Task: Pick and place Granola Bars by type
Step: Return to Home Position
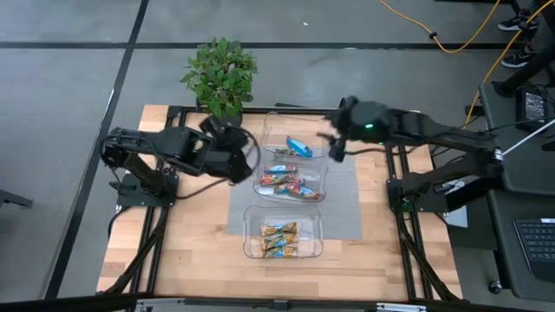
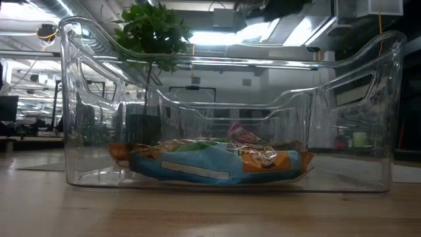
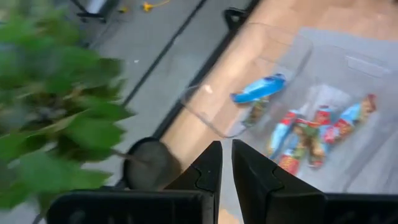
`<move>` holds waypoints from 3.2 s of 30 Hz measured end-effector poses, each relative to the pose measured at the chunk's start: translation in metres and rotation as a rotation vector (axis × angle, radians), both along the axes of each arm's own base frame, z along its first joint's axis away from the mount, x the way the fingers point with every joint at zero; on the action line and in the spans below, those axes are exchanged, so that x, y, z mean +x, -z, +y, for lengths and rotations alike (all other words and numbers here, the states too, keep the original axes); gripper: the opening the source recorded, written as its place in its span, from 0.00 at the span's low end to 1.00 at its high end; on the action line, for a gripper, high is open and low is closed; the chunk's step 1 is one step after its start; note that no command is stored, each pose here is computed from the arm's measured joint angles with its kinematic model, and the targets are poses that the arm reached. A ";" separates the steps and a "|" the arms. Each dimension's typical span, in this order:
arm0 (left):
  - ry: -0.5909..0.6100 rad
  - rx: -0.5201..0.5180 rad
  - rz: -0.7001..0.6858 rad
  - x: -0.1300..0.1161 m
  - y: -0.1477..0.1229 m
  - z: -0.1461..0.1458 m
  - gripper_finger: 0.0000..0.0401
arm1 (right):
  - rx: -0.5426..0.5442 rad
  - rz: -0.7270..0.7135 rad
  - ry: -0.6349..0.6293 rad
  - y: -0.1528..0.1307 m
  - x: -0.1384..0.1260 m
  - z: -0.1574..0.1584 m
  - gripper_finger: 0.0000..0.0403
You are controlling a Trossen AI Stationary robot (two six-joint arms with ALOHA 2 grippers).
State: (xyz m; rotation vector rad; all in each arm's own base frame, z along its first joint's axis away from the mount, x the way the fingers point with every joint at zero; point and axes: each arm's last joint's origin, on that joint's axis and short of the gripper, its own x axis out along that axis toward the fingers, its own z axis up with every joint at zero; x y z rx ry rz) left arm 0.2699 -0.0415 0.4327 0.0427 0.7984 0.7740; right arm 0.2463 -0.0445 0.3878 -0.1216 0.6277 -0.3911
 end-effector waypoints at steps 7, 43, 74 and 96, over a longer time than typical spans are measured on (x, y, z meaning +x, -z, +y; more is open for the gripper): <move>-0.012 0.002 -0.142 -0.076 -0.004 0.017 0.08 | 0.007 -0.181 0.125 -0.031 -0.046 0.004 0.60; 0.612 -0.157 -0.978 -0.172 0.257 0.047 0.11 | 0.173 -0.046 0.105 -0.005 -0.055 0.015 0.60; 0.712 0.009 -0.741 -0.169 0.270 0.047 0.13 | 0.203 -0.580 -0.283 0.084 -0.061 0.056 0.60; 0.711 0.009 -0.741 -0.169 0.270 0.047 0.13 | 0.430 -0.720 -0.656 0.210 -0.142 0.061 0.60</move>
